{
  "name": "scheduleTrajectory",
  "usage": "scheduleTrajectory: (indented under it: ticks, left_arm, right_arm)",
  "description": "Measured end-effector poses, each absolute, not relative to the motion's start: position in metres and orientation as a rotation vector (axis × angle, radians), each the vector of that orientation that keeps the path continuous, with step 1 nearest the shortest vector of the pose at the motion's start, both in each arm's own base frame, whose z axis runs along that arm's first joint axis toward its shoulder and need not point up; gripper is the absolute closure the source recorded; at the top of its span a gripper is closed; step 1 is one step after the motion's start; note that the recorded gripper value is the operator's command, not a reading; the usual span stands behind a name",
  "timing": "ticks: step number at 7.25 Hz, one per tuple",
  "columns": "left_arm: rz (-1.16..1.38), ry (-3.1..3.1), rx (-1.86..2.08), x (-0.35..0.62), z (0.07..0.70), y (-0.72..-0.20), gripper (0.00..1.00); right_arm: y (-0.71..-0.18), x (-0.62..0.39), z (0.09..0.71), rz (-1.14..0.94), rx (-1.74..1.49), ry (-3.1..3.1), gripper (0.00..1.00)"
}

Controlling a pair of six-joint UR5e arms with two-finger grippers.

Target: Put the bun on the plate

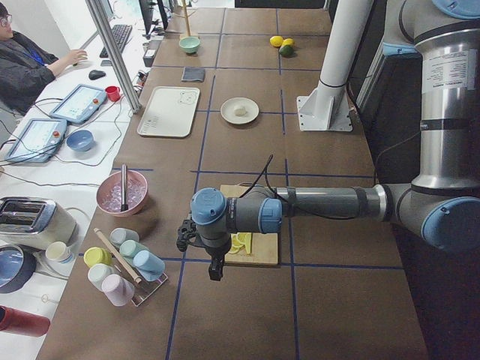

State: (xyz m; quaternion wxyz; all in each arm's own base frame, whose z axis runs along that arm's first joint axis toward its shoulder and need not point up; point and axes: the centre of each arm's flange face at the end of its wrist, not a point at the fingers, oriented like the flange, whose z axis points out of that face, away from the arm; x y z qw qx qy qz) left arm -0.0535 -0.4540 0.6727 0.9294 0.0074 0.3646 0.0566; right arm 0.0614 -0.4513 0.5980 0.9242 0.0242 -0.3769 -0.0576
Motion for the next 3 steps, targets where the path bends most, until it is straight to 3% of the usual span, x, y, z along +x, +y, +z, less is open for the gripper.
scheduleTrajectory:
  ticks: [3]
  left_arm:
    - [0.115, 0.753, 0.014, -0.0530, 0.6729, -0.4533, 0.00]
  right_arm:
    - [-0.4514, 0.0614, 0.5974, -0.119, 0.052, -0.773, 0.00]
